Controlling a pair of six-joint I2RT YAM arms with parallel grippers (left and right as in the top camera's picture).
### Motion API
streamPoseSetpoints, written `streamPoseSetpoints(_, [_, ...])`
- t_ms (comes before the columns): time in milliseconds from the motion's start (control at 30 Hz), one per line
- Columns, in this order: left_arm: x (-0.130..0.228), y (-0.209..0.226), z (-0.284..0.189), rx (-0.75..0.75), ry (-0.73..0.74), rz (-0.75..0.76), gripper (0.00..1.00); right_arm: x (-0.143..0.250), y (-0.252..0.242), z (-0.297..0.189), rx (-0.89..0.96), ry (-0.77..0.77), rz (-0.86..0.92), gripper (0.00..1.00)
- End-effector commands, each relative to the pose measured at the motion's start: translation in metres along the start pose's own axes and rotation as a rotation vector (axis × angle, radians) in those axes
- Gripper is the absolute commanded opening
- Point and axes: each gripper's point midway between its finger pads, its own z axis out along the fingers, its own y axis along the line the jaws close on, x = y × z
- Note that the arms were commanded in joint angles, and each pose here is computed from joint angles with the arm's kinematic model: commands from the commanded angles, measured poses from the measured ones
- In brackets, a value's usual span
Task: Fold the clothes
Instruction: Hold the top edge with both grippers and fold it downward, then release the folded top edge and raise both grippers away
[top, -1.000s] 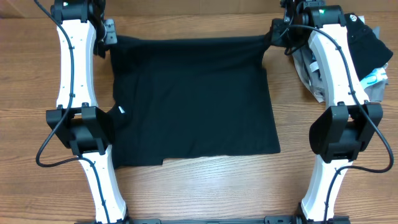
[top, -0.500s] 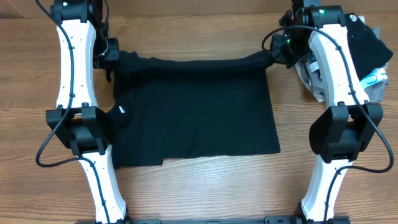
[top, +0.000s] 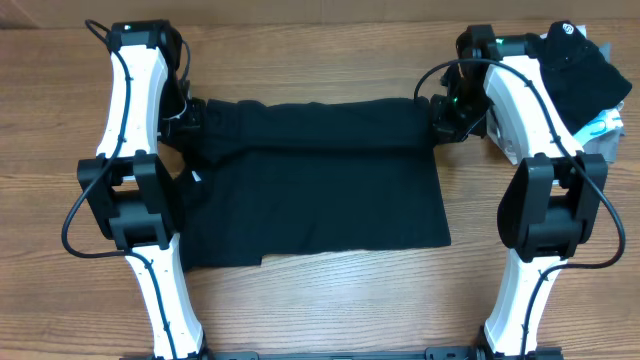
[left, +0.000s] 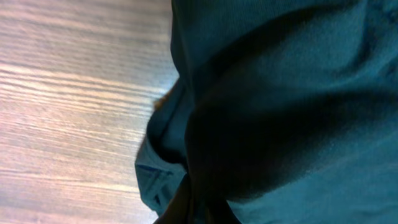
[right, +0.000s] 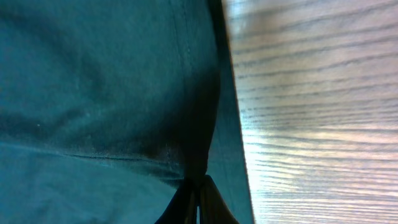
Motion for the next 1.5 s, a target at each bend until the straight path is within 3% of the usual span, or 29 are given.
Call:
streamPoseSetpoints(0, [0.007, 0.001, 0.002, 0.008, 0.014, 0.008, 0.05, 0.005, -0.004, 0.002, -0.006, -0.002, 0.018, 0.04])
streamPoseSetpoints(167, [0.009, 0.001, 0.005, 0.007, 0.027, 0.009, 0.10, 0.004, -0.005, 0.007, -0.006, -0.004, 0.033, 0.04])
streamPoseSetpoints(233, [0.009, 0.001, 0.005, 0.007, 0.028, 0.009, 0.16, 0.005, -0.005, 0.007, -0.006, -0.003, 0.033, 0.04])
streamPoseSetpoints(267, [0.009, 0.001, 0.005, 0.007, 0.028, 0.009, 0.27, 0.005, -0.005, 0.007, -0.006, -0.002, 0.033, 0.08])
streamPoseSetpoints(367, [0.013, 0.001, 0.005, 0.006, 0.041, 0.010, 0.47, 0.006, -0.005, 0.007, -0.005, 0.002, 0.034, 0.39])
streamPoseSetpoints(467, [0.012, 0.002, 0.003, 0.005, 0.036, 0.009, 0.55, 0.004, -0.003, 0.004, -0.012, -0.006, 0.033, 0.46])
streamPoseSetpoints(667, [0.010, 0.004, -0.037, 0.017, -0.084, -0.010, 0.56, -0.005, 0.013, -0.049, -0.052, -0.083, 0.014, 0.46])
streamPoseSetpoints(800, [0.019, 0.007, -0.100, 0.048, -0.277, -0.038, 0.60, 0.002, 0.026, -0.113, -0.072, -0.191, -0.012, 0.47])
streamPoseSetpoints(933, [0.041, -0.004, -0.157, 0.161, -0.444, -0.032, 0.65, 0.022, 0.035, -0.162, -0.105, -0.288, -0.032, 0.49])
streamPoseSetpoints(1000, [0.070, -0.006, -0.199, 0.175, -0.571, -0.014, 0.66, 0.049, 0.041, -0.199, -0.121, -0.363, -0.045, 0.52])
streamPoseSetpoints(1133, [0.099, -0.011, -0.224, 0.154, -0.647, 0.044, 0.64, 0.078, 0.041, -0.223, -0.127, -0.398, -0.047, 0.52])
streamPoseSetpoints(1333, [0.123, -0.032, -0.215, 0.062, -0.600, 0.213, 0.62, 0.118, 0.057, -0.243, -0.164, -0.448, -0.054, 0.52])
streamPoseSetpoints(1467, [0.121, -0.027, -0.178, -0.040, -0.486, 0.184, 0.62, 0.144, 0.063, -0.231, -0.171, -0.402, -0.046, 0.53])
